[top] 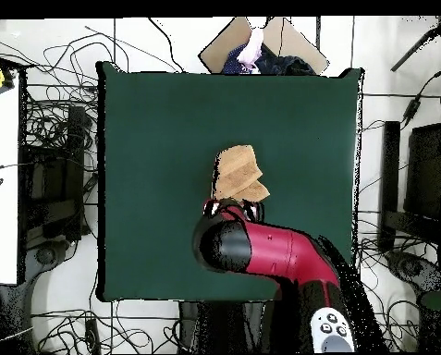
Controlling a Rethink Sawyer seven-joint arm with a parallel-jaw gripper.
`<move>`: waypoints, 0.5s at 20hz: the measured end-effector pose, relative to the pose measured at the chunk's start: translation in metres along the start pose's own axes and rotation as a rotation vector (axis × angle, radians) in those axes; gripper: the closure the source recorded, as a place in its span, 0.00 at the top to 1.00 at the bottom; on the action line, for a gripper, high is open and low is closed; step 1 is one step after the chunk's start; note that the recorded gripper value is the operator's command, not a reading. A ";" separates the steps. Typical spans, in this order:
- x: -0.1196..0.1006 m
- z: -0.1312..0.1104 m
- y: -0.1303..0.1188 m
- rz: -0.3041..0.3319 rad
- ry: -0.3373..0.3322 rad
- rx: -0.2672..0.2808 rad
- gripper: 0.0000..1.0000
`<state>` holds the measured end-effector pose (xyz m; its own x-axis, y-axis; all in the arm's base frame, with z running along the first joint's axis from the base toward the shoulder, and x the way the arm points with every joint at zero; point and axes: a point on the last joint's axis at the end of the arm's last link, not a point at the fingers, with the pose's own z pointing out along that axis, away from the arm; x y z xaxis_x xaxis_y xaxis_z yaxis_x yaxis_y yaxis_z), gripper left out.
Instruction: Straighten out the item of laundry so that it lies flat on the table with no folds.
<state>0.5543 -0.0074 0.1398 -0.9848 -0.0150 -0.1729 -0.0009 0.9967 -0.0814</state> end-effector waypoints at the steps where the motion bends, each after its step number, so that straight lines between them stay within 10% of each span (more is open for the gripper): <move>1: -0.002 0.001 -0.001 0.001 -0.005 0.001 1.00; 10: -0.010 0.031 -0.002 0.003 -0.035 -0.001 1.00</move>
<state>0.5696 -0.0116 0.1114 -0.9781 -0.0152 -0.2075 0.0015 0.9968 -0.0800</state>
